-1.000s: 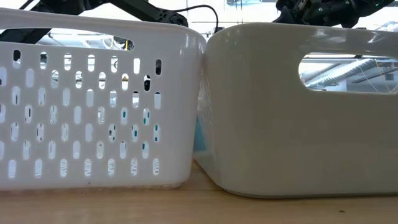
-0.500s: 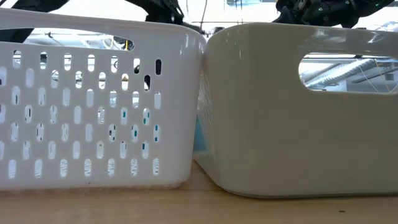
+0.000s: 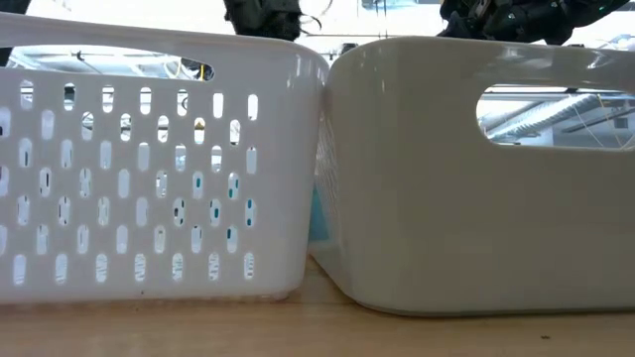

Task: Pick & Place Toothbrushes
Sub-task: Put the blue toothbrush into the blue bin

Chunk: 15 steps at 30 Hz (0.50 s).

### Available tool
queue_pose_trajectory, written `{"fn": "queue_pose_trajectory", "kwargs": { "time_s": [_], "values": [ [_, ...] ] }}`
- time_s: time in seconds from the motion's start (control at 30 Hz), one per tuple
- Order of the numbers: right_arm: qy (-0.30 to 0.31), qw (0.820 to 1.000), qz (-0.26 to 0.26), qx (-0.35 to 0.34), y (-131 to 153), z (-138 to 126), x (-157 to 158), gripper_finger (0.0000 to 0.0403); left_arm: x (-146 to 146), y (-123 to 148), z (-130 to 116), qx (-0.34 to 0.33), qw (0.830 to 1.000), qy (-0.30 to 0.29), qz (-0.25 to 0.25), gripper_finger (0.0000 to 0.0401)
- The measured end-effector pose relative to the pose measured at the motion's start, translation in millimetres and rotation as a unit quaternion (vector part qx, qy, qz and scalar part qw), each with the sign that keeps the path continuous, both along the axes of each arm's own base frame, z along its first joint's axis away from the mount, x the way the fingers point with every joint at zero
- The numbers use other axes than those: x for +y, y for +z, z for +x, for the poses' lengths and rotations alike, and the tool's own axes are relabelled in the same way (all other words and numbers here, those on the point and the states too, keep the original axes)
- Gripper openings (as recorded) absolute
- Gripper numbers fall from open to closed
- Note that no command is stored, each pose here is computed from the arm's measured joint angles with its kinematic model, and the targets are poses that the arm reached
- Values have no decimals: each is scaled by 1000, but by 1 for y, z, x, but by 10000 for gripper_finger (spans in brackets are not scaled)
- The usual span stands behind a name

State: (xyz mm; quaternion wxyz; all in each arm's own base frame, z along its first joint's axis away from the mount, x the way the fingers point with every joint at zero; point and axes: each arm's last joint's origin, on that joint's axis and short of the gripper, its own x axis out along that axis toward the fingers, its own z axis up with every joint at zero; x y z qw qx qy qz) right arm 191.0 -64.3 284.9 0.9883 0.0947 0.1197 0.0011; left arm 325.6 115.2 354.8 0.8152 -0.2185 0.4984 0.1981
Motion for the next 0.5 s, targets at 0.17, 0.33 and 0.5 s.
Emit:
{"fn": "queue_pose_trajectory", "kwargs": {
  "time_s": [0.17, 0.33, 0.5],
  "values": [
    [0, 1000, 0, 0, 0, 0, 0, 0, -8, 19, -13, -20, 999, 5, 34, 88],
    [0, 1000, -1, -3, 1, -1, 0, 0, -20, 31, -24, -33, 999, 15, 33, 15],
    [0, 1000, -4, -11, 4, -4, 2, 0, -32, 30, -45, 39, 992, 119, -7, 8]
  ]
}}
